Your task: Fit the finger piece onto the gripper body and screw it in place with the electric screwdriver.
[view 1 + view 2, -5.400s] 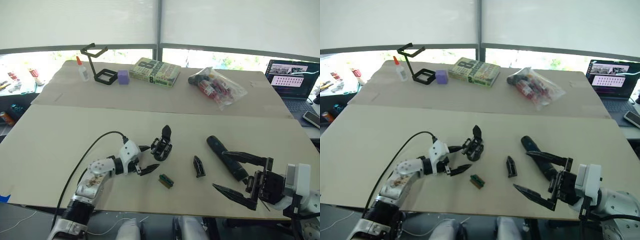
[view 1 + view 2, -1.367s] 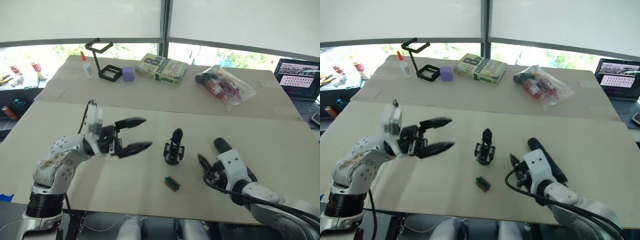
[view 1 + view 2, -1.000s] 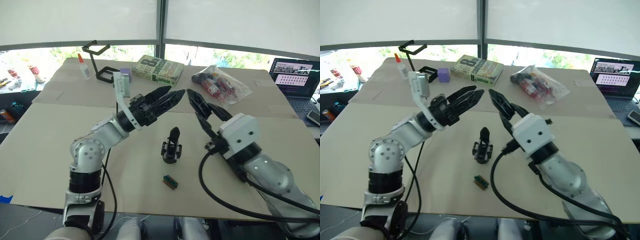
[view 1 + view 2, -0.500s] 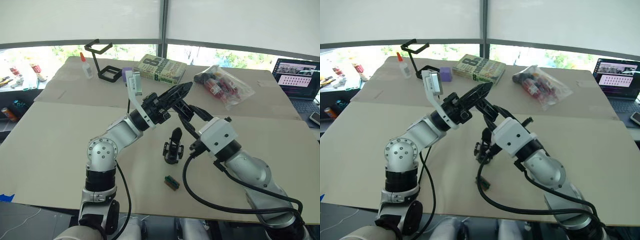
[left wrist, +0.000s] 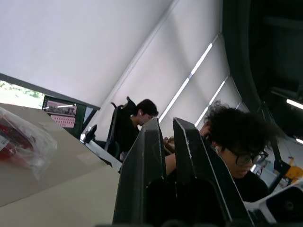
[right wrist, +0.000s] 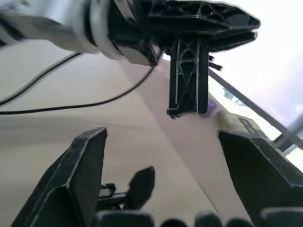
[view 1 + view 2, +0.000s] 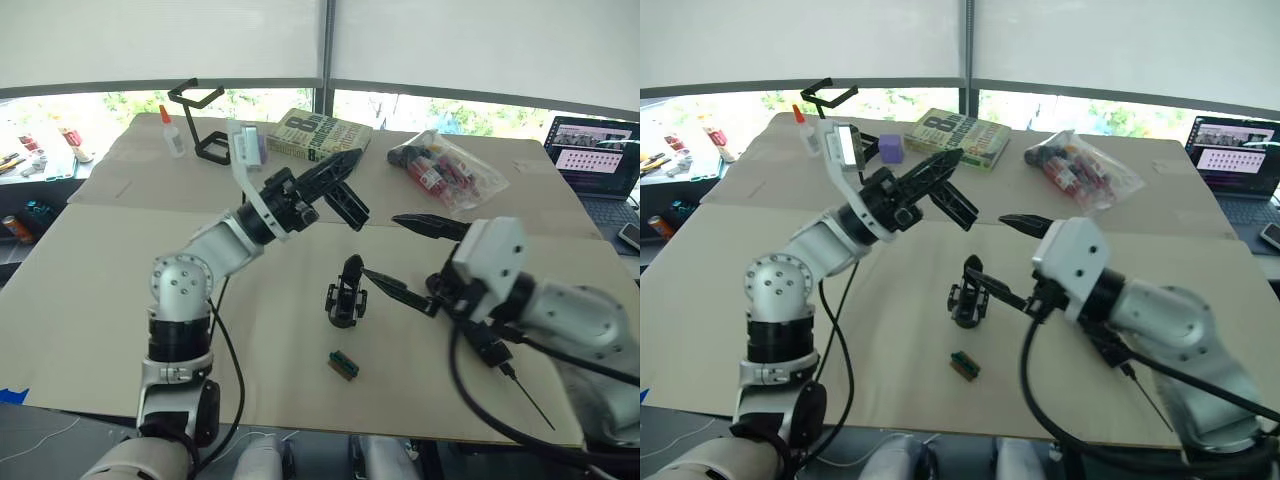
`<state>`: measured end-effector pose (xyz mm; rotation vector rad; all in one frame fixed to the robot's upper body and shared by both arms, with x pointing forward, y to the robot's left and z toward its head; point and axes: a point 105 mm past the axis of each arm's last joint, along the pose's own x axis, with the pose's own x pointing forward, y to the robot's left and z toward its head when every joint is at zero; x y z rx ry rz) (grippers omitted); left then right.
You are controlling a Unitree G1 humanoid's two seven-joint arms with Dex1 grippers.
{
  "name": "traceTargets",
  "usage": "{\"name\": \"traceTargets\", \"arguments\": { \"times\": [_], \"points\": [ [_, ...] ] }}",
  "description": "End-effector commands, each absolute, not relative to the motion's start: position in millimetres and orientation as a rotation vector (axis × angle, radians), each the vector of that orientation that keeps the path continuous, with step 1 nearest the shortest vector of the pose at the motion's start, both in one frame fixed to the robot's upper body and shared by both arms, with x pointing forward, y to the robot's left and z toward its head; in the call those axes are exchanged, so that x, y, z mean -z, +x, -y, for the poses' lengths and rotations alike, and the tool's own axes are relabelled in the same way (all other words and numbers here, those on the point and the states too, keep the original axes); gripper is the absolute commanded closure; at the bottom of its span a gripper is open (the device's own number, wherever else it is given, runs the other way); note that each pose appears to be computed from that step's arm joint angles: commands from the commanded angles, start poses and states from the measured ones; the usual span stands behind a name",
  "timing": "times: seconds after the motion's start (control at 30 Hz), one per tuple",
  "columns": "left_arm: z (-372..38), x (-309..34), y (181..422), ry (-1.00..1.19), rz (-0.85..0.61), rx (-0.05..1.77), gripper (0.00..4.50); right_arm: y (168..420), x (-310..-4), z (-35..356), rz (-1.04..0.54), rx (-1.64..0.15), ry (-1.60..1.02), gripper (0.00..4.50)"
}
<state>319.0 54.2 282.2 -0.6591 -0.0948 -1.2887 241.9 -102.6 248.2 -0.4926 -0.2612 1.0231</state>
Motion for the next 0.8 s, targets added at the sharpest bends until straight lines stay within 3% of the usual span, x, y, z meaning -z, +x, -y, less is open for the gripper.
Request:
{"name": "traceTargets", "arguments": {
  "times": [0.03,0.17,0.43,0.8],
  "points": [
    [-51.0,-277.2,304.8,-0.482,-0.051,1.473,4.5,248.0,-256.1,117.9,0.1,-1.117,-0.403,0.59],
    [-45.7,-271.0,287.9,-0.267,-0.189,1.642,4.5,250.7,-245.4,111.1,-0.174,-1.273,-0.251,0.59],
    [-34.6,-266.0,275.4,-0.2,-0.218,1.752,4.5,252.9,-236.6,74.0,-0.416,-1.382,-0.155,0.59],
    [-32.2,-257.4,272.0,-0.169,-0.244,1.757,4.5,253.6,-240.8,53.2,-0.459,-1.389,-0.112,0.59]
  ]
}}
